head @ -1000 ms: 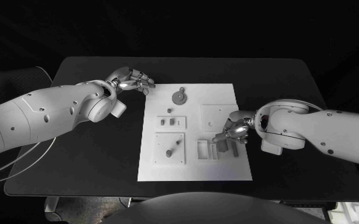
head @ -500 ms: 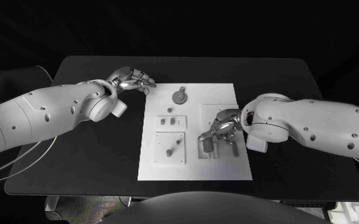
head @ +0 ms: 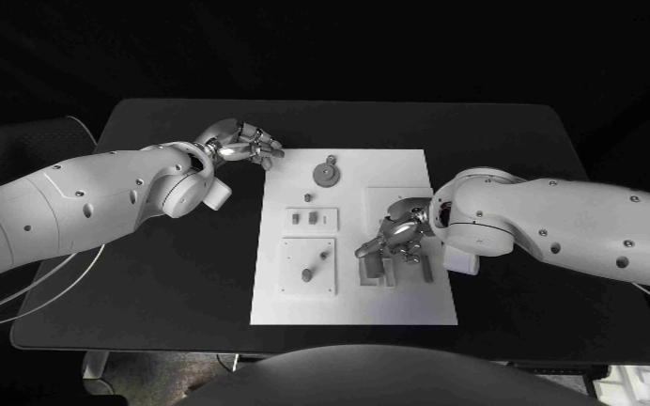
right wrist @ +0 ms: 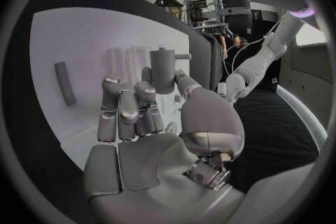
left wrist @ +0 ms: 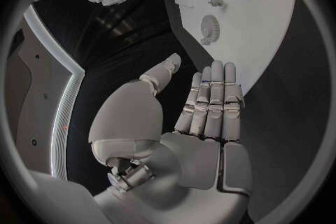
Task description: Assemble the parts on the task board
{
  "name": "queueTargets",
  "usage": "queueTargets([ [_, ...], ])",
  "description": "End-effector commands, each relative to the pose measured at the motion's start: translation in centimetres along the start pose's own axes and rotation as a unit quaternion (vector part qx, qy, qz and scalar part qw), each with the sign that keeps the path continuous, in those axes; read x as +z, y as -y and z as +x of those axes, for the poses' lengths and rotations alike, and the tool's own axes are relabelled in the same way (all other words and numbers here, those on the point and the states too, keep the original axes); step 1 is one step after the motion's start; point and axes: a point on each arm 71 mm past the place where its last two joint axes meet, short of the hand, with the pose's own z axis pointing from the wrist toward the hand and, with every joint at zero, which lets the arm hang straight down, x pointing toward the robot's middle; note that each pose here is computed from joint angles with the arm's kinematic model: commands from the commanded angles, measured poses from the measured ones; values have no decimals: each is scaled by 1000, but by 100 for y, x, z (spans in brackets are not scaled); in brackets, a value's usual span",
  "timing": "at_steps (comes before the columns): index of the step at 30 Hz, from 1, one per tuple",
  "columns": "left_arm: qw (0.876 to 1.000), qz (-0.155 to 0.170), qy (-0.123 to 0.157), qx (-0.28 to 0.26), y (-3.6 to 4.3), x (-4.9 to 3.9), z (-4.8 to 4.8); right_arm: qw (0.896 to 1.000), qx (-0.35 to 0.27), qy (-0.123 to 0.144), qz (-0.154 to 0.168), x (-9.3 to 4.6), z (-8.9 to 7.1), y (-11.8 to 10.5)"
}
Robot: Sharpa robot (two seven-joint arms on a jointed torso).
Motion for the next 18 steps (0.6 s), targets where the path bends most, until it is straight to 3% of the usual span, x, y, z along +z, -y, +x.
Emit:
queueTargets([
  [1,1000,3,-7,-5,15,5,17,1000,-29,5,10,0,3,4],
  [18,1000,2,-9,-4,16,8,23,999,-30,-11,22,23,24,44],
])
